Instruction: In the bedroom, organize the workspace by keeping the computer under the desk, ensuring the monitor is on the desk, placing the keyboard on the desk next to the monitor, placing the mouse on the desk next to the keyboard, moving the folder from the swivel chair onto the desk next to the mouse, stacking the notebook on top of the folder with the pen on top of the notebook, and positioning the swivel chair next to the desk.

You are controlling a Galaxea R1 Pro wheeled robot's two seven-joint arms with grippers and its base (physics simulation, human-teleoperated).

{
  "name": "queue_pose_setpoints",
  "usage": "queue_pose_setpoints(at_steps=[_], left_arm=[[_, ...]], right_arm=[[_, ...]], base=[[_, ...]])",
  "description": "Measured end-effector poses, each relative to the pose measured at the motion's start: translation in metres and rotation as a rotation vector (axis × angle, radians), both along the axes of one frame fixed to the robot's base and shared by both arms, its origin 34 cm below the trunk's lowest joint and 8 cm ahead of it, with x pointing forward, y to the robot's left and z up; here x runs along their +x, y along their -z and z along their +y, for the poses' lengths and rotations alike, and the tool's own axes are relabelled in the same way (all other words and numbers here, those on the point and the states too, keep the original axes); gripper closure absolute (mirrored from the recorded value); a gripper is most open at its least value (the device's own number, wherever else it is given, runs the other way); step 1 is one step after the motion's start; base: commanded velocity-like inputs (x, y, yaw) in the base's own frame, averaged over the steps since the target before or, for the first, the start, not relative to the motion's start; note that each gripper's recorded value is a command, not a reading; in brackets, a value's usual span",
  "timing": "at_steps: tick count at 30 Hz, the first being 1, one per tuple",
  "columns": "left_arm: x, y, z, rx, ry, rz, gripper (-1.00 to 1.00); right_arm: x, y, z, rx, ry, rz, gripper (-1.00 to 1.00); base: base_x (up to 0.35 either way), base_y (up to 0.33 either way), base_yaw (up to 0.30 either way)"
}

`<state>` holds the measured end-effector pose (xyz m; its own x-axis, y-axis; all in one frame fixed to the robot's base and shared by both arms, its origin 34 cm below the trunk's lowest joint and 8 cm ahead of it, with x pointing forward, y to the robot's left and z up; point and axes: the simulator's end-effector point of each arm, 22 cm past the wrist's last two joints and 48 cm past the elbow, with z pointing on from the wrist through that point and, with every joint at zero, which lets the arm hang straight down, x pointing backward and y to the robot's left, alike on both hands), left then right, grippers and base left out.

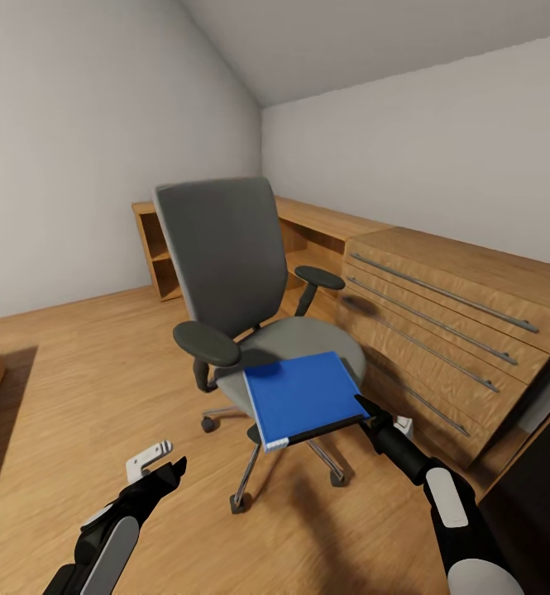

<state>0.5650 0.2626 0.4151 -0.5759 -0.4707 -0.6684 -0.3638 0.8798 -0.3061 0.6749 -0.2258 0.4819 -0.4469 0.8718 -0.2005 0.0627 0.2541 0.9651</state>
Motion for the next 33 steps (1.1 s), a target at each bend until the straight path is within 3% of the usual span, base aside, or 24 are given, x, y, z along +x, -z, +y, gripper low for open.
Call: queue_pose_setpoints(at_steps=[24,25,33], left_arm=[[0.0000,0.0001,0.0000,0.000,0.000,0.000,-1.00],[0.0000,0.0001,0.0000,0.000,0.000,0.000,-1.00],[0.0000,0.0000,0.0006,0.003,0.000,0.000,-1.00]], right_arm=[[0.0000,0.0000,0.0000,0.000,0.000,0.000,-1.00],[0.0000,0.0001,0.0000,0.000,0.000,0.000,1.00],[0.0000,-0.0003,-0.0002,0.002,0.000,0.000,1.00]], base=[[-0.001,0.000,0.000],[0.000,0.000,0.000],[0.000,0.000,0.000]])
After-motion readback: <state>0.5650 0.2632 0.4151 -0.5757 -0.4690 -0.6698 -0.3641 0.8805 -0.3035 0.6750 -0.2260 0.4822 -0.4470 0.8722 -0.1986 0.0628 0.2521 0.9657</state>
